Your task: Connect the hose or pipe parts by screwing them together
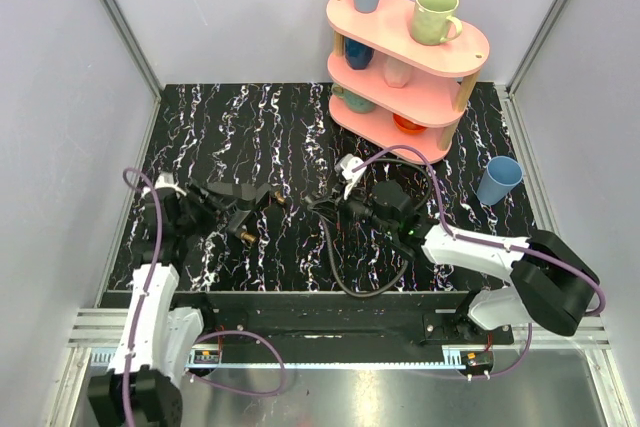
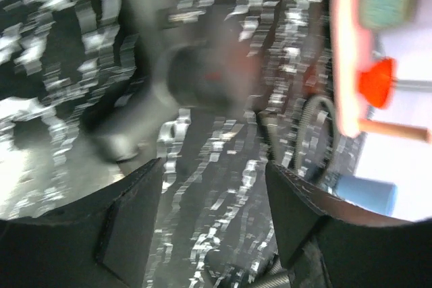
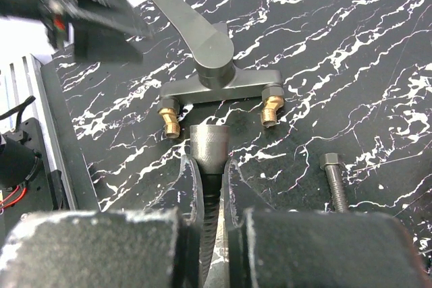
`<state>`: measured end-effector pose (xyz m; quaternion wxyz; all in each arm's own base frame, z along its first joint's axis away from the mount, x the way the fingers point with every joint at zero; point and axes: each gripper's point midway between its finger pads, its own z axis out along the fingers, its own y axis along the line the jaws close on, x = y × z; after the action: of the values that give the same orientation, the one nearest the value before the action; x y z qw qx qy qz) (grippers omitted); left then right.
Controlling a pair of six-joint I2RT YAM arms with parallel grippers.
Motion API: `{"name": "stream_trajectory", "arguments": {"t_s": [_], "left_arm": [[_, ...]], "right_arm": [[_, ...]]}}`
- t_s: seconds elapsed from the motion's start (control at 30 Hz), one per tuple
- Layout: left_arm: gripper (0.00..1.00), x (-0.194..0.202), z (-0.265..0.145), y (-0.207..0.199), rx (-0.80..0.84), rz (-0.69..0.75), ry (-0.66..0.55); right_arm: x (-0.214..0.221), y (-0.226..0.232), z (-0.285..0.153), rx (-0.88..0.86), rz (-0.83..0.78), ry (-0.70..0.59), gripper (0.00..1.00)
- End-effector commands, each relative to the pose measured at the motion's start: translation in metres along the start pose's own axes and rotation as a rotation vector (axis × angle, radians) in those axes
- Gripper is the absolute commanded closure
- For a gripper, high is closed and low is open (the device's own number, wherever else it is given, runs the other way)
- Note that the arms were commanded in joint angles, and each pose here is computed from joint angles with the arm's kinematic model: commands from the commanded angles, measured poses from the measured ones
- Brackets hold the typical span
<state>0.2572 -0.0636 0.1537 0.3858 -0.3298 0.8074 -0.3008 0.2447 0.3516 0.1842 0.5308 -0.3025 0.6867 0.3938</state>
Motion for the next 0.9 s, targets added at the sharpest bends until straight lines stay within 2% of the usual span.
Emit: {"name": "stream_trajectory", "arguments": {"t_s": [0.0,0.37,0.87], "left_arm": [[0.35,0.021,0.015,0.045,-0.023,-0.09,0.07],[0.37,0.043,0.033,0.081,-0.044,-0.169,0.056],[0.41,0.057,0.048,0.103,-0.071,-0.17,0.077]], "right_arm": [[-0.028,0.001,-0.006,0.005,-0.006,-0.092,1.0],[-0.022,0.001,-0.011,0.004,-0.019,-0.084,1.0],[-0.016,0.0,-0.01,0.005,-0.008,-0.078,1.0]]}}
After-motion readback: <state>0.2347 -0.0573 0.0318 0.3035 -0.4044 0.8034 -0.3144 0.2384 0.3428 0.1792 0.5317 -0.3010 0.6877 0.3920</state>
